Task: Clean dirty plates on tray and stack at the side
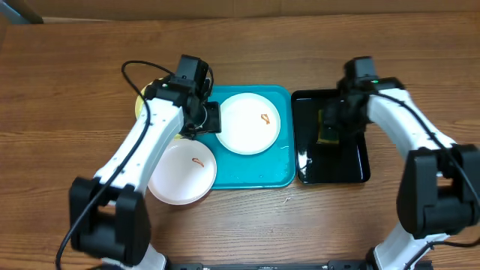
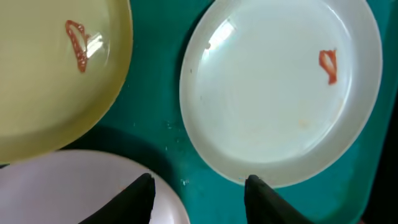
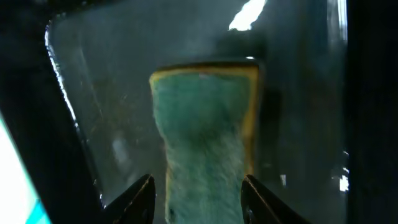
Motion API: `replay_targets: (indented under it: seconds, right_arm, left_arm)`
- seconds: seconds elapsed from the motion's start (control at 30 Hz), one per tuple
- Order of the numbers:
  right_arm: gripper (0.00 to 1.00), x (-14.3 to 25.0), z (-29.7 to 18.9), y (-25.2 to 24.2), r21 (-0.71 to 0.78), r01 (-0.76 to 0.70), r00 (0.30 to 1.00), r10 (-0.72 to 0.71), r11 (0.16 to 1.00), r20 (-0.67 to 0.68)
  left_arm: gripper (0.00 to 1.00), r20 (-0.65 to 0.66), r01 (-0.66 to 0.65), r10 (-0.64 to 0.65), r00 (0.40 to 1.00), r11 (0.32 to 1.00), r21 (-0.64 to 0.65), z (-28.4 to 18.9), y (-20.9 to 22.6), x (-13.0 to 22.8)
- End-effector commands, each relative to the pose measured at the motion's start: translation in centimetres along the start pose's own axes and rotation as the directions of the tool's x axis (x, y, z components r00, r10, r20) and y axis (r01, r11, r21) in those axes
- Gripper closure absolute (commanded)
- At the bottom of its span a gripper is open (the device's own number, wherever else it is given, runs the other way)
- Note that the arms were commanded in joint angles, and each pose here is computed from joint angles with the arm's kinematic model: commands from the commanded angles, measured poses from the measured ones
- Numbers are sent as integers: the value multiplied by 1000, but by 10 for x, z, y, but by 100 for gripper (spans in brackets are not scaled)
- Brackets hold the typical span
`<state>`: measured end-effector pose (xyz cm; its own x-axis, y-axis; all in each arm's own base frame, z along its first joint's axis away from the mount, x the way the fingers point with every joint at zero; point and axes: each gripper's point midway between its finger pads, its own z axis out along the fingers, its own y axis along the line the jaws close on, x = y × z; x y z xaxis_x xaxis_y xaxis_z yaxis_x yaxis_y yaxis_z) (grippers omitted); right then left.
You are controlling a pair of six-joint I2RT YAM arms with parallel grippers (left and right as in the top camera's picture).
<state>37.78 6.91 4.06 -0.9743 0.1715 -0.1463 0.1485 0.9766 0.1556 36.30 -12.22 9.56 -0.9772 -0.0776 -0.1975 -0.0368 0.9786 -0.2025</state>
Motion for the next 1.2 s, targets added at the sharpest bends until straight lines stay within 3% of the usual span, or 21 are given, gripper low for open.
replay_targets:
  seconds: [0.0,0.17,0.37,0.53,0.73,0.9,0.97,1.03,1.17]
  right_arm:
    - [53,-3,6,-5,113,12,999,-16,994,39]
    - [53,5,15,-4,123,21,1000,-21,992,1]
    - [38,10,23,-7,133,22,999,-18,991,-30]
    - [36,9,21,-6,133,22,999,-18,991,-33]
    - [23,22,19,-8,134,23,996,-12,991,-87]
    - [23,20,29,-8,123,23,998,-17,992,-55]
    - [30,19,31,-8,119,22,999,-17,993,-46]
    - [30,18,31,-7,118,23,999,-18,993,-43]
    - [21,15,31,-6,115,26,999,-23,993,-32]
  left_arm:
    - [51,-29,16,-16,999,999,-29,28,6,-2]
    - [52,-54,18,-20,998,999,-39,50,8,-2]
    - [58,-45,16,-18,999,999,-34,56,7,-6]
    - [57,-25,7,-8,1000,999,-39,57,6,-10]
    - [59,-22,-2,1,1000,999,-34,58,1,-10]
    - [58,-15,-25,25,1000,999,-31,60,-7,-9]
    - [58,-15,-34,34,999,999,-30,65,-10,-9]
    - [54,-22,-43,43,999,999,-31,72,-13,-8]
    - [51,-23,-46,45,999,997,-62,83,-8,-8]
